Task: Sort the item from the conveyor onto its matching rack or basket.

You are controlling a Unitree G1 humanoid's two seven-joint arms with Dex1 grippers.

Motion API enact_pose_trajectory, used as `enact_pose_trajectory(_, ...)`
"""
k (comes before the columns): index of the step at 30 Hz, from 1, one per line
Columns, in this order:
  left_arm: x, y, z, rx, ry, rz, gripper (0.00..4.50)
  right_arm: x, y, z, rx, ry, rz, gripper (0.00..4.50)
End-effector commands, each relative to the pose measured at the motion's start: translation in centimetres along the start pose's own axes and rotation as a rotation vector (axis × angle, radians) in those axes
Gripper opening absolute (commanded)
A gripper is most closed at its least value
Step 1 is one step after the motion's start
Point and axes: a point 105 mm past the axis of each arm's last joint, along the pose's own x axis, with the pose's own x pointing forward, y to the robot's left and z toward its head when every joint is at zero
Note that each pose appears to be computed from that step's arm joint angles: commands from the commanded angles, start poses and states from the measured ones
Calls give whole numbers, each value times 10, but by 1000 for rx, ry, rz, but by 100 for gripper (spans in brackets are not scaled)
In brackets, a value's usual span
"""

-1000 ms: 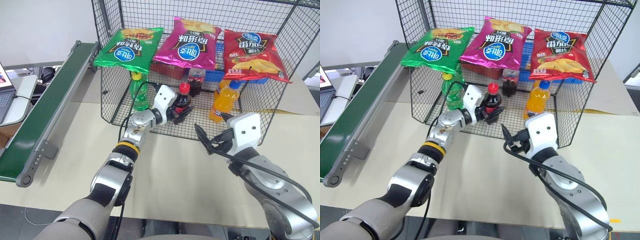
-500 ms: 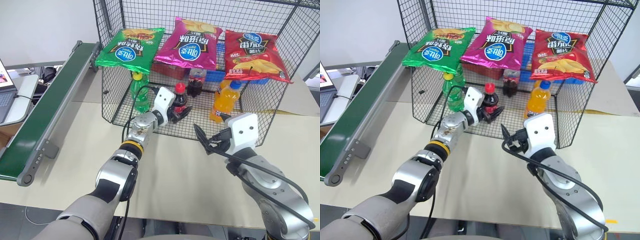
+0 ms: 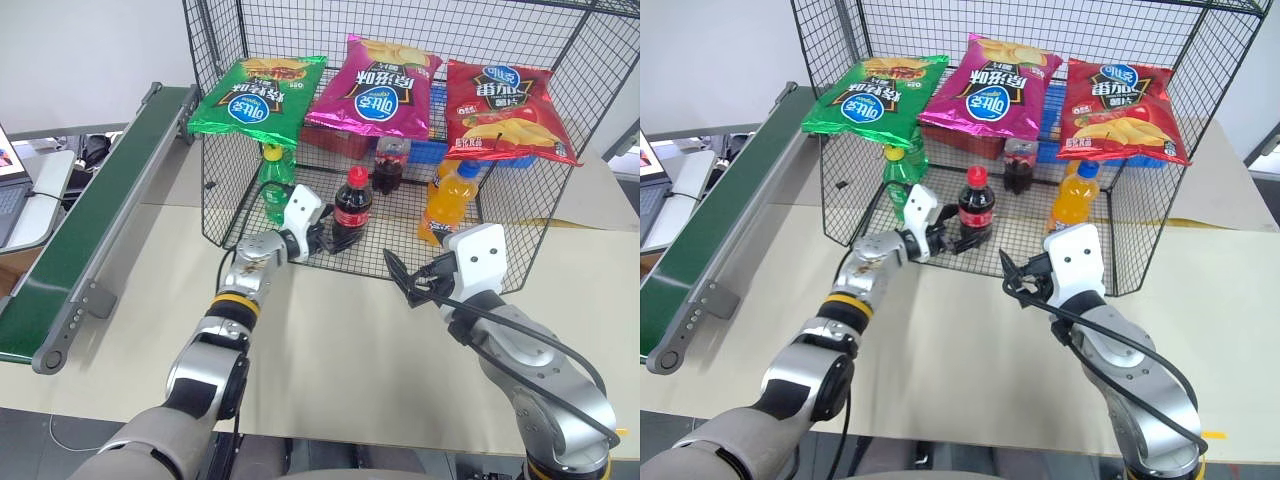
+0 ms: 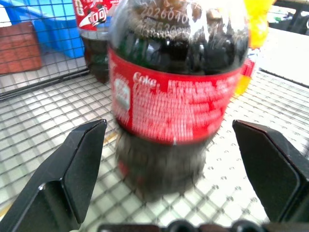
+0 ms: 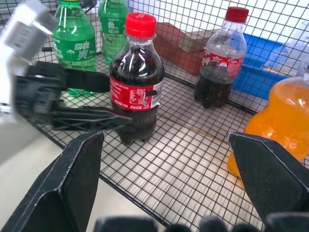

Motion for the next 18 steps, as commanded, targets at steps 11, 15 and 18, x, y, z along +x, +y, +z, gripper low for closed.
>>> enact_pose_trajectory(11,-108,1,79,135,5,21,445,-13,-24,20,-90,-80,43,450)
enact_pose_trajectory(15,-118,3,84,148,13,82,445,-10,-26,22,-82,-88,64,450)
enact_pose_trajectory(18,-120,3,80,138,20,102,445,-8,-26,21,-64,-84,75,450)
